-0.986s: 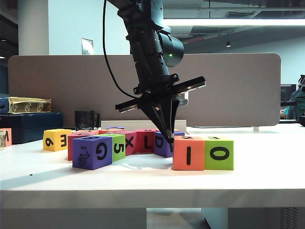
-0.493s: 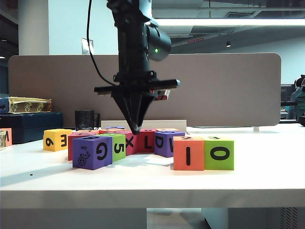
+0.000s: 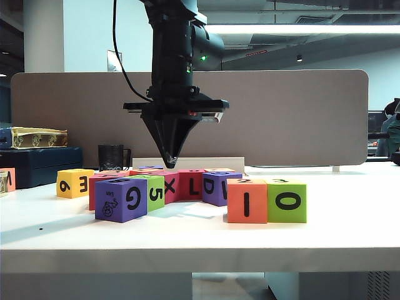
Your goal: Select the appropriate blocks from the scattered letter blocks on the table and arrange them in a row to spell out "23".
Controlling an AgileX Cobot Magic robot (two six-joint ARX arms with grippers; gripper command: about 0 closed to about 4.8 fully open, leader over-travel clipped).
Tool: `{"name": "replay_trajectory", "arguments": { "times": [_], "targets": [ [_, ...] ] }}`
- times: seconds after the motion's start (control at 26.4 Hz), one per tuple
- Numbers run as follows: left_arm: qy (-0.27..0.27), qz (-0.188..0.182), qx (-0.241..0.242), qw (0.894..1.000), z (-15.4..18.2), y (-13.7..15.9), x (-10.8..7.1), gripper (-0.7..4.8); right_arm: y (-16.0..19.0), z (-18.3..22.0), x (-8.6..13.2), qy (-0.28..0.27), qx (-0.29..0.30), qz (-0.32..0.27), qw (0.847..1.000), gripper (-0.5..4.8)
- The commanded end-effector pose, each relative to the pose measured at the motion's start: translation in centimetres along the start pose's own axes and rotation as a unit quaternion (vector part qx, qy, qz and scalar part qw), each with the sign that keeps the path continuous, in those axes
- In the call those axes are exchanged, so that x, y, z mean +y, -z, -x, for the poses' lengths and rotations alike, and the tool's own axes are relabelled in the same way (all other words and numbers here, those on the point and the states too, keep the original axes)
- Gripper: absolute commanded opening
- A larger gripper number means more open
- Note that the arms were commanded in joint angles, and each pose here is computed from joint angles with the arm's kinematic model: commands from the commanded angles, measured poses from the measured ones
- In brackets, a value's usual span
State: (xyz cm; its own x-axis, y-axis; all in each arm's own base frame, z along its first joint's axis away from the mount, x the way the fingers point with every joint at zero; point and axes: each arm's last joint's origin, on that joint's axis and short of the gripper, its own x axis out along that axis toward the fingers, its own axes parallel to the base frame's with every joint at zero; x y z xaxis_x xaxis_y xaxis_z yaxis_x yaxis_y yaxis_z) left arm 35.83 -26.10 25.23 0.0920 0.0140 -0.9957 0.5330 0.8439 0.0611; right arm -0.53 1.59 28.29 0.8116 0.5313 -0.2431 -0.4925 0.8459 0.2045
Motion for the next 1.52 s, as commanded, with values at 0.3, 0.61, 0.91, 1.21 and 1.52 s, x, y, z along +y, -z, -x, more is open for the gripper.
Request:
{"name": "replay_trajectory", "arguments": {
  "times": [0.3,0.61,0.91,1.21,1.52],
  "targets": [
    [-0.002,-0.006,-0.020,1.000,1.7,0.4,0.1,-0.05,0.0,0.2,0.1,-0.003,-0.008,0.003,1.000,-0.01],
    [0.093,-0.036,-0.035,0.994,3.8,1.4,-2.8,-0.06,0.0,0.2,0.1,-0.003,-0.008,0.002,1.000,-0.01],
    [0.108,-0.056,-0.068,0.990,7.3,3.4,-5.9,-0.05,0.0,0.2,0.1,-0.002,-0.009,0.002,1.000,-0.01],
    [0.121,-0.079,-0.143,0.979,13.4,7.2,-6.7,-0.06,0.0,0.2,0.1,-0.001,-0.009,0.001,1.000,-0.01],
    [0.124,-0.079,-0.159,0.976,14.6,8.0,-6.4,-0.06,0.0,0.2,0.1,-0.001,-0.009,0.001,1.000,-0.01]
  ]
}}
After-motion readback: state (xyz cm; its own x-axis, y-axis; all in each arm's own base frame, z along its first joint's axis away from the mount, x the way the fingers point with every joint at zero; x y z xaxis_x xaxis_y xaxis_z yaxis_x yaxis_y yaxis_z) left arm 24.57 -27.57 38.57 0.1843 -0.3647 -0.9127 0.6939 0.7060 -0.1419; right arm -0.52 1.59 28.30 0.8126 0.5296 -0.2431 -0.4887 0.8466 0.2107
